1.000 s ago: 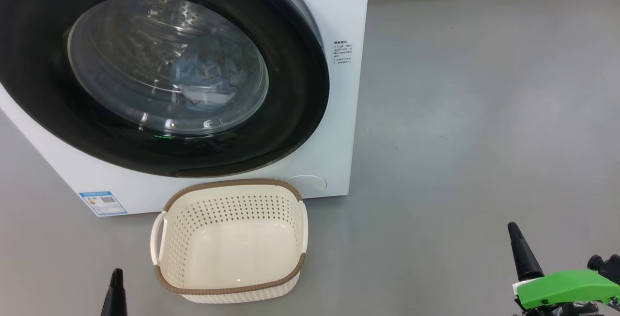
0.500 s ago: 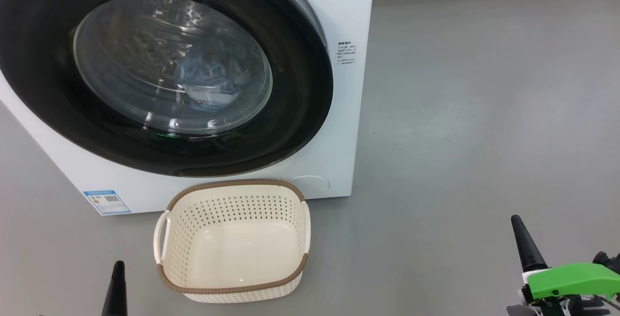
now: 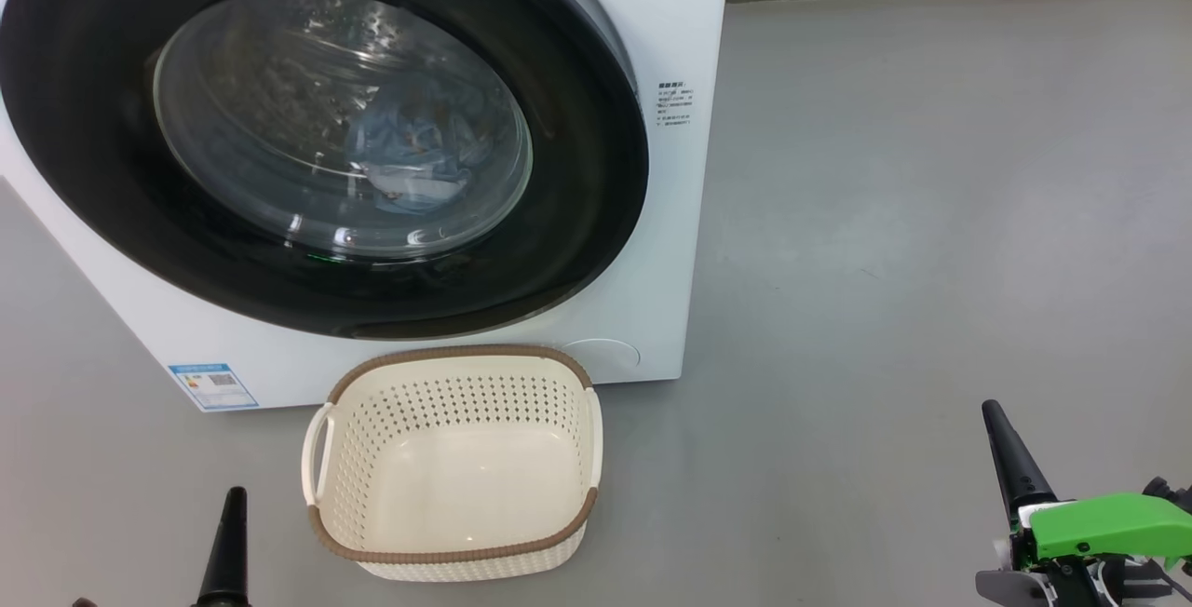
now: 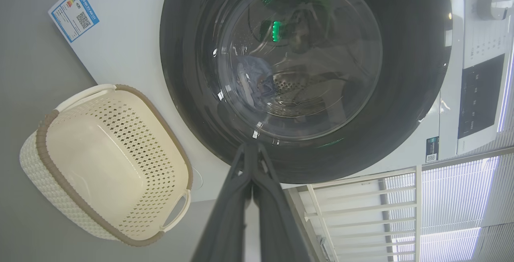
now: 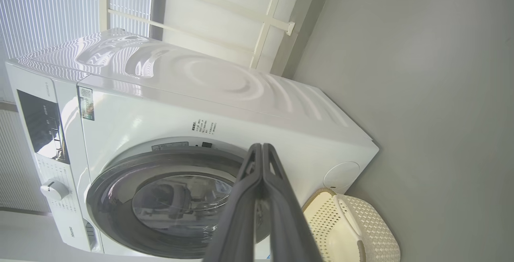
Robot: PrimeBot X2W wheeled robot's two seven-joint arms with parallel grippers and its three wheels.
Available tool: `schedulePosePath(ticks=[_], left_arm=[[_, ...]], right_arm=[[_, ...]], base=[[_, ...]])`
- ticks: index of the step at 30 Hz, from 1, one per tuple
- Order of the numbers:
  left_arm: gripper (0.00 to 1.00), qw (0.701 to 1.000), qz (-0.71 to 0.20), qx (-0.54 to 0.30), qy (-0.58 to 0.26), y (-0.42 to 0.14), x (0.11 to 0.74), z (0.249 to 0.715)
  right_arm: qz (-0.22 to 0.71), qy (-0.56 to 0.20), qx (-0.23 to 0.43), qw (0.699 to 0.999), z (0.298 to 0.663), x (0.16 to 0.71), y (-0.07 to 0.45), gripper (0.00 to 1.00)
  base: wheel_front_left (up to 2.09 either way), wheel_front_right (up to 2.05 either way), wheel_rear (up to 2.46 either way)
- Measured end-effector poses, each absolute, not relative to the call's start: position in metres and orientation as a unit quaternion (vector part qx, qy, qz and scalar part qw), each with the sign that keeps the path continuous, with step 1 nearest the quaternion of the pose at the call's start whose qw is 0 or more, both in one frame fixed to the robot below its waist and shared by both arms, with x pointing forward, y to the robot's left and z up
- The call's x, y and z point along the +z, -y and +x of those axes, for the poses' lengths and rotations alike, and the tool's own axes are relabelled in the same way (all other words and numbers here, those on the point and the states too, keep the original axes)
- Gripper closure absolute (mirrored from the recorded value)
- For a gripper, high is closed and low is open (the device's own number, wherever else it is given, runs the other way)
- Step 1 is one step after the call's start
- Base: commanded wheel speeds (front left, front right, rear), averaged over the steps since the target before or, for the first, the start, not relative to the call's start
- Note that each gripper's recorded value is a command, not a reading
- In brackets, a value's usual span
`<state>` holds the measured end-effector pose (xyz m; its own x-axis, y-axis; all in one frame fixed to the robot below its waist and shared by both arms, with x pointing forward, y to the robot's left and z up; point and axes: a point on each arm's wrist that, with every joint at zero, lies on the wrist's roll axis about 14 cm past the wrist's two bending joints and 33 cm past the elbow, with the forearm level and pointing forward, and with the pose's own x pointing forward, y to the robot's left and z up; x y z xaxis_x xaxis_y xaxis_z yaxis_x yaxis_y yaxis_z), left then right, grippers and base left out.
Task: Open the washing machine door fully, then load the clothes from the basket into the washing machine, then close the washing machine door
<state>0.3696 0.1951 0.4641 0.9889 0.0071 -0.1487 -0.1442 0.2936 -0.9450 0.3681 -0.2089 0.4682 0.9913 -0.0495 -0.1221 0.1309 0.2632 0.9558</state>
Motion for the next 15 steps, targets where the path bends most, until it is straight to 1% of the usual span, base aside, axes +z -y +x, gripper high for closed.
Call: schedulePosePath(ticks=[3, 15], left_arm=[[1.00, 0.794, -0.603, 0.046, -0.057, -0.1948, 0.4654, 0.3699], [1.00, 0.753, -0.656, 0.035, -0.048, -0.1905, 0.4741, 0.3732]], right_arm=[[0.612, -0.033, -0.055, 0.788, 0.3687, 0.4693, 0.2085, 1.00], [0.660, -0.027, -0.051, 0.749, 0.3709, 0.4729, 0.2079, 1.00]], base=[[0.00, 0.00, 0.00], [0.00, 0.00, 0.00]])
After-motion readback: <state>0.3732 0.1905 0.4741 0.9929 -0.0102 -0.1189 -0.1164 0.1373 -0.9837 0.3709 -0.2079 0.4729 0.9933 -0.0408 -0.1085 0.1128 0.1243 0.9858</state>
